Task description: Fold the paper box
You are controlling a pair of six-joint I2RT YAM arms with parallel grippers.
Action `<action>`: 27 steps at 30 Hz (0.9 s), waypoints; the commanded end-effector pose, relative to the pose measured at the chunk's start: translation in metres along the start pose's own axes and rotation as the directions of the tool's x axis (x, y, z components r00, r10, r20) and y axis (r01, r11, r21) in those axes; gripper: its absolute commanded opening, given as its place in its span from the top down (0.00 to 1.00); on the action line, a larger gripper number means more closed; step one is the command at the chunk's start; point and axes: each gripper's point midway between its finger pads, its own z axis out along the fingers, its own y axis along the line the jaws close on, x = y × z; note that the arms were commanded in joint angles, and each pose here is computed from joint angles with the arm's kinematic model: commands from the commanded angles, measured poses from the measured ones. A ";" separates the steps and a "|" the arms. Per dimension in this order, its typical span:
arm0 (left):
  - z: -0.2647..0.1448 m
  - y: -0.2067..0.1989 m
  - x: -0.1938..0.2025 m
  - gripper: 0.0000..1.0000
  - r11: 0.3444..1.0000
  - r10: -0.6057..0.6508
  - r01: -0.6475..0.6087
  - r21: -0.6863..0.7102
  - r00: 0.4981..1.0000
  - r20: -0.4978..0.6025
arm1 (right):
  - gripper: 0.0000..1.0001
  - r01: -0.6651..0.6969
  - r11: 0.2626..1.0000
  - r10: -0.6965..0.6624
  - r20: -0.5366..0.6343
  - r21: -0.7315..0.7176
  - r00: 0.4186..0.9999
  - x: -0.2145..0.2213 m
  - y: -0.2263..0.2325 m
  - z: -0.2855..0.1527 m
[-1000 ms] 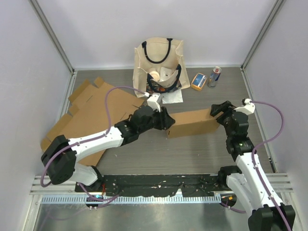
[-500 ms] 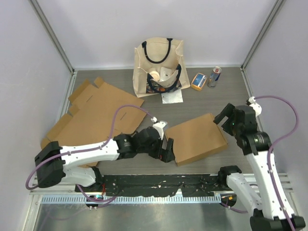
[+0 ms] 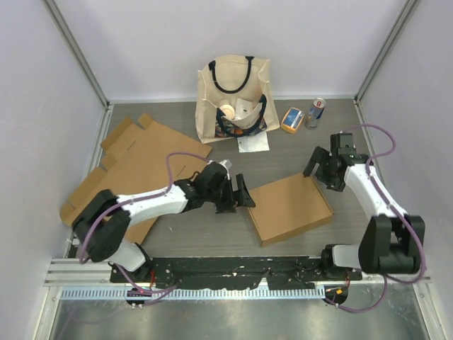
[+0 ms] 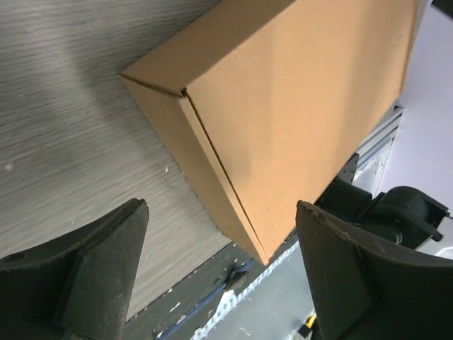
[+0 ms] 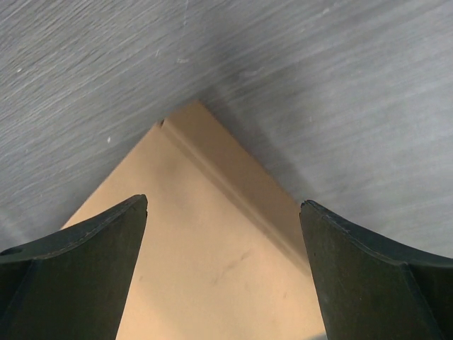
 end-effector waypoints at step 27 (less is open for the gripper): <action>0.188 -0.169 -0.047 0.22 0.948 0.165 -0.145 0.283 0.985 -0.046 | 0.04 -0.251 0.915 0.120 0.382 0.317 0.917 -0.130 -0.142 0.015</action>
